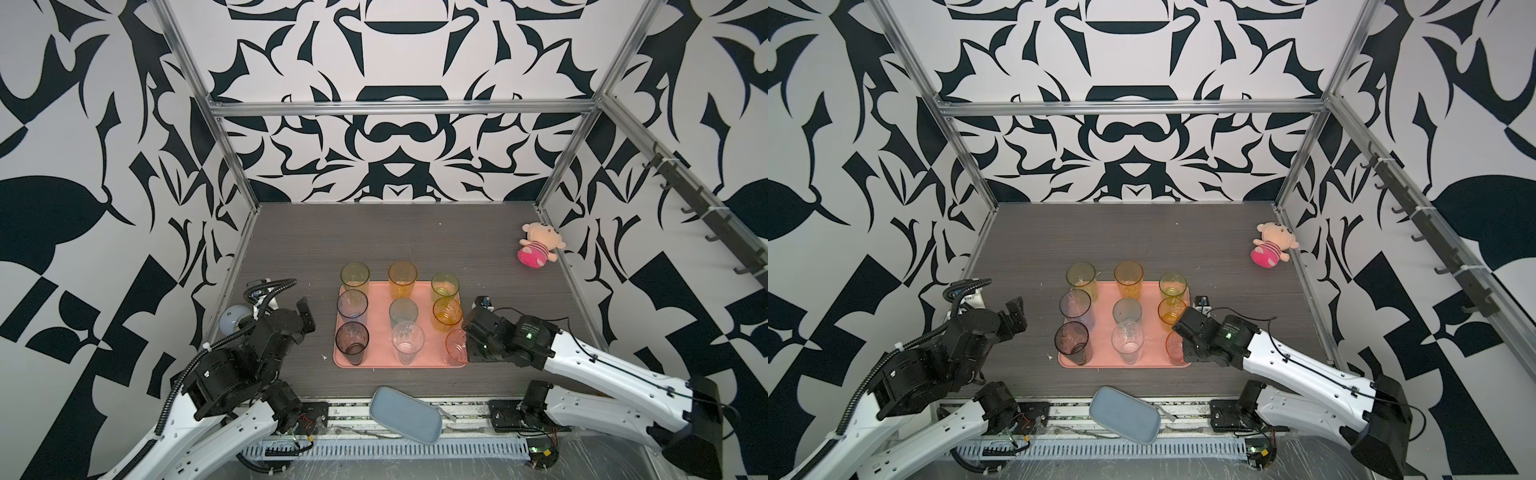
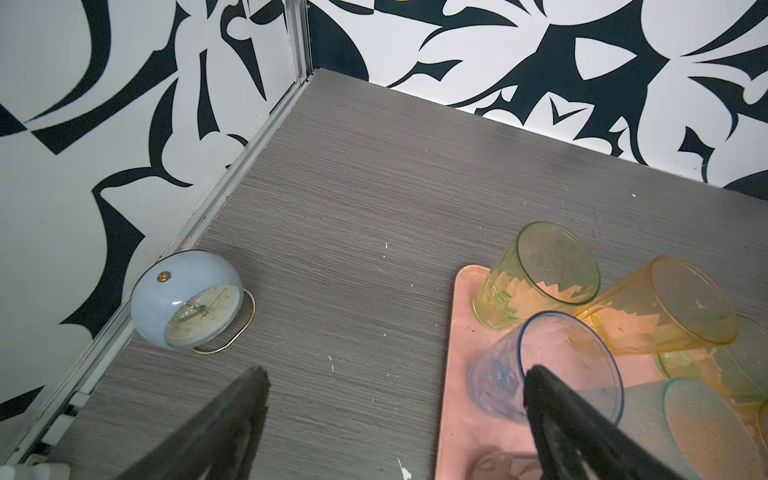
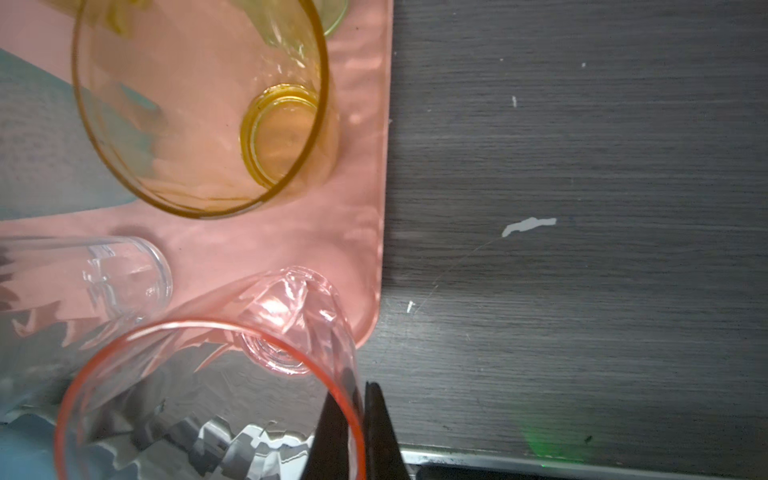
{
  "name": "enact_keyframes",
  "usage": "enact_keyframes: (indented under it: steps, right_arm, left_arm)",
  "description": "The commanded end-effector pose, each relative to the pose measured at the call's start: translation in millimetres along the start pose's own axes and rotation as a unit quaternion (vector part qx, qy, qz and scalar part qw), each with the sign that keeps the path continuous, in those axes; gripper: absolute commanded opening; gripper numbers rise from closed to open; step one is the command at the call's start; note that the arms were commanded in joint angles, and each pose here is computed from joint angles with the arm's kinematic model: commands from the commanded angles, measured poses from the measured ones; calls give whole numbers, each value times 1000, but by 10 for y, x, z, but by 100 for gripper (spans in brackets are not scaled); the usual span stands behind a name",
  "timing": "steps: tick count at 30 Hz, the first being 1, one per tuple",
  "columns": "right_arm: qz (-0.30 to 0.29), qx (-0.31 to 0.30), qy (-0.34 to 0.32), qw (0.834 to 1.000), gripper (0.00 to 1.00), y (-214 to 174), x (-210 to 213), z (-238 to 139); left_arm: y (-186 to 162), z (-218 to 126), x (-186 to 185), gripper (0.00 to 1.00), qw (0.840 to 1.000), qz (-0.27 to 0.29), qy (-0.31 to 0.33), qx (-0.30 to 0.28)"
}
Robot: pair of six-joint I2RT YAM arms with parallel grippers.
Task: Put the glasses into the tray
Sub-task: 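Lower the pink glass onto the tray's nearer corner and open the right gripper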
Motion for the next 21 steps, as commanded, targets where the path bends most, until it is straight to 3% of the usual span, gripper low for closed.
enact_keyframes:
  steps: [1, 21]
  right_arm:
    - [11, -12, 22, 1000, 0, 27, 93, 22]
    - [6, -16, -11, 1000, 0, -1, 62, 218]
  left_arm:
    - [-39, 18, 10, 99, 1000, 3, 8, 5]
    - [-41, 23, 3, 99, 1000, 3, 7, 5]
Point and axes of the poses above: each gripper's point midway between its finger pads, its own z axis out along the fingers, its own x axis along the line the jaws close on, y = z × x, the point moved 6 cm from there along -z, back along the fingers, and after that the axes turned 13 degrees about z, right-handed, at the moved point
